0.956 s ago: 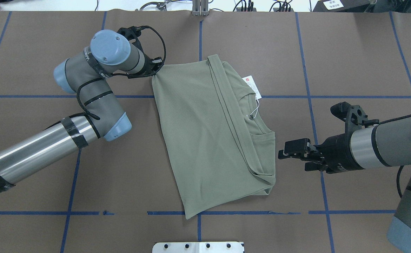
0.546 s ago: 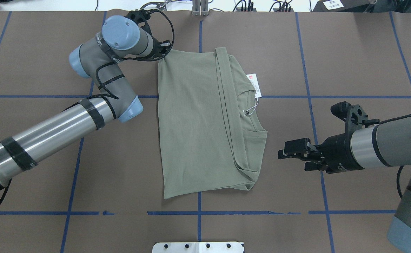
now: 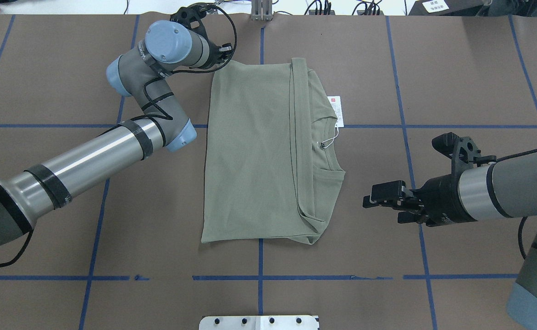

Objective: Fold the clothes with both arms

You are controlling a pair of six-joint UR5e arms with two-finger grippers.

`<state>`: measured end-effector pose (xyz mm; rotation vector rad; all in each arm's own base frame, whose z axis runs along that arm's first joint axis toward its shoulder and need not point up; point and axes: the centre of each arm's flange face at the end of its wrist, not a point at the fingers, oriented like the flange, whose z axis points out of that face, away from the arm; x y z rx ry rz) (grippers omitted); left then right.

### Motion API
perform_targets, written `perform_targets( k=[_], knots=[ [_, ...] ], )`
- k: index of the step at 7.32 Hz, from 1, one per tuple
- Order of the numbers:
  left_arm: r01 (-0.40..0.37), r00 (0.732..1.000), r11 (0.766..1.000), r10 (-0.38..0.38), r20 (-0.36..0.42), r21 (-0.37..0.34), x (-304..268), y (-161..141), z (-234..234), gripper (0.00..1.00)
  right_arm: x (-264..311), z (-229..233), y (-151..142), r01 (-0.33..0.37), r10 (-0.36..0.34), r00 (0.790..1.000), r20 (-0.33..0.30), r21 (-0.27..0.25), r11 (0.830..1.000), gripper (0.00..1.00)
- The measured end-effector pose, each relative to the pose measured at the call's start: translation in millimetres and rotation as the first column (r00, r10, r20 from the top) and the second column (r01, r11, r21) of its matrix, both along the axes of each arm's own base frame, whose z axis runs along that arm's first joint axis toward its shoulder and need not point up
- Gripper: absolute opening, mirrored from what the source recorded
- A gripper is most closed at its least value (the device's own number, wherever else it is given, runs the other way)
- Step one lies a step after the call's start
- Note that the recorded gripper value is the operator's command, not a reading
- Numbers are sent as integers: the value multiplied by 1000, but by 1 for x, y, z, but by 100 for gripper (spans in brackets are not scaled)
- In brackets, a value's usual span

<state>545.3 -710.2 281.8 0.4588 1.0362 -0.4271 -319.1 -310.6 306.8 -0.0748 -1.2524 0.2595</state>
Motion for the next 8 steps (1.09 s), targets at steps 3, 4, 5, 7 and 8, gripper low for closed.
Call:
perform_targets(
  k=[3, 4, 5, 7, 8],
  knots=[
    [-55, 998, 995, 51, 49, 81, -41, -21, -5, 100, -2, -1, -9, -14, 14, 1000, -3, 8, 1000, 100],
    [-89, 995, 993, 85, 53, 80, -59, -16, -3, 100, -4, 1, -16, -19, 20, 1000, -12, 32, 999, 100],
    [-126, 991, 989, 121, 62, 79, -77, 0, -2, 100, -12, 3, -24, -25, 27, 999, -27, 68, 997, 100],
    [-169, 984, 982, 162, 79, 82, -111, 39, -1, 100, -55, -6, -50, -15, 28, 993, -111, 115, 993, 100],
    [-178, 982, 981, 171, 82, 77, -127, 59, -2, 100, -84, -19, -61, 26, 9, 980, -200, 167, 986, 100]
  ],
)
